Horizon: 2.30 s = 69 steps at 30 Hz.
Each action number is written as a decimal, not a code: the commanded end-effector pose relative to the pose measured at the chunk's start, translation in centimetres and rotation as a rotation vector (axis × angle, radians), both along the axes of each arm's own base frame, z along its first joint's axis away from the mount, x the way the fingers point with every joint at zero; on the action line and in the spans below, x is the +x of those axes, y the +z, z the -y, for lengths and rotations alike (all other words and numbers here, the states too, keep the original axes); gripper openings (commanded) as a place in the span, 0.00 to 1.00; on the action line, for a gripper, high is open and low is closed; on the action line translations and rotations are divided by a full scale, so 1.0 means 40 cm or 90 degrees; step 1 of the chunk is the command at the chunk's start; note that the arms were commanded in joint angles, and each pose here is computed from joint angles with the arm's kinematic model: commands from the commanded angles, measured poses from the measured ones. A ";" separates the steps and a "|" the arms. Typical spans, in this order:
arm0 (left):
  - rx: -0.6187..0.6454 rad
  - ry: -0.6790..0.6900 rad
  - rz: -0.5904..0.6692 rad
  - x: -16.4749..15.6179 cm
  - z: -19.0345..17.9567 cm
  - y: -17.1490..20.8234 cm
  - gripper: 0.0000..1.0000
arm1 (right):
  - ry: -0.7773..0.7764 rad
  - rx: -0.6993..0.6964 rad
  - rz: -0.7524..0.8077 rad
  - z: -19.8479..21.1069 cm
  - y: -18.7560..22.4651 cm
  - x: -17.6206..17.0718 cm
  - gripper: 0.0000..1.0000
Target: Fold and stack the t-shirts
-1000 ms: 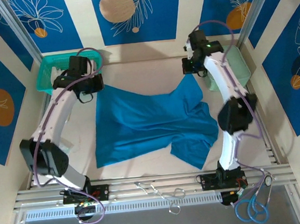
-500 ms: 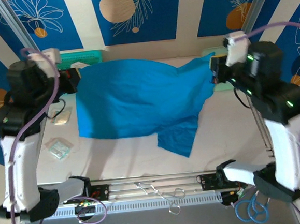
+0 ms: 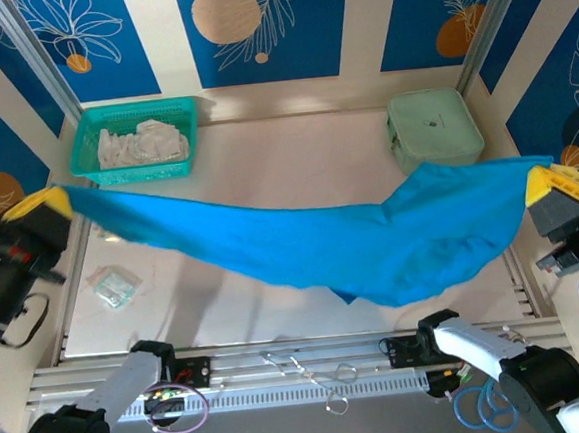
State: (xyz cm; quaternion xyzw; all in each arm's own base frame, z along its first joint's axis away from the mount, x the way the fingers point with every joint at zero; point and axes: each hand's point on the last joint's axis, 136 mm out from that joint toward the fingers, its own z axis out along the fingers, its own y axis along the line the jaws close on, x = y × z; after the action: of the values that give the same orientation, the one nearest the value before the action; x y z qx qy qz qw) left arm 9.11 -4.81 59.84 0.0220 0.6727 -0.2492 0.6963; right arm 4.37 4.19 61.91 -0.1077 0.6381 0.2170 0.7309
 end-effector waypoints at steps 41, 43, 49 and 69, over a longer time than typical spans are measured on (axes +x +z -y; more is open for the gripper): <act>0.173 0.111 -0.276 0.908 0.143 -0.676 0.00 | -0.262 -0.261 -0.389 -0.020 -0.543 1.131 0.00; 0.186 0.110 -0.295 0.989 0.162 -0.744 0.00 | -0.261 -0.270 -0.423 -0.013 -0.634 1.230 0.00; 0.214 0.125 -0.346 1.185 0.188 -0.916 0.00 | -0.263 -0.296 -0.481 0.000 -0.896 1.461 0.00; 0.263 0.165 -0.390 1.279 0.158 -1.066 0.00 | -0.258 -0.217 -0.519 0.013 -0.996 1.444 0.00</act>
State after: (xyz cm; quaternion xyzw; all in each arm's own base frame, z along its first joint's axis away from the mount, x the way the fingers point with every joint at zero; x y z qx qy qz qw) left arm 60.51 -12.10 14.95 -0.0025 0.8929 -0.0267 0.4495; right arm 62.95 3.81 17.40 -0.0242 0.9260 -0.0351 0.3752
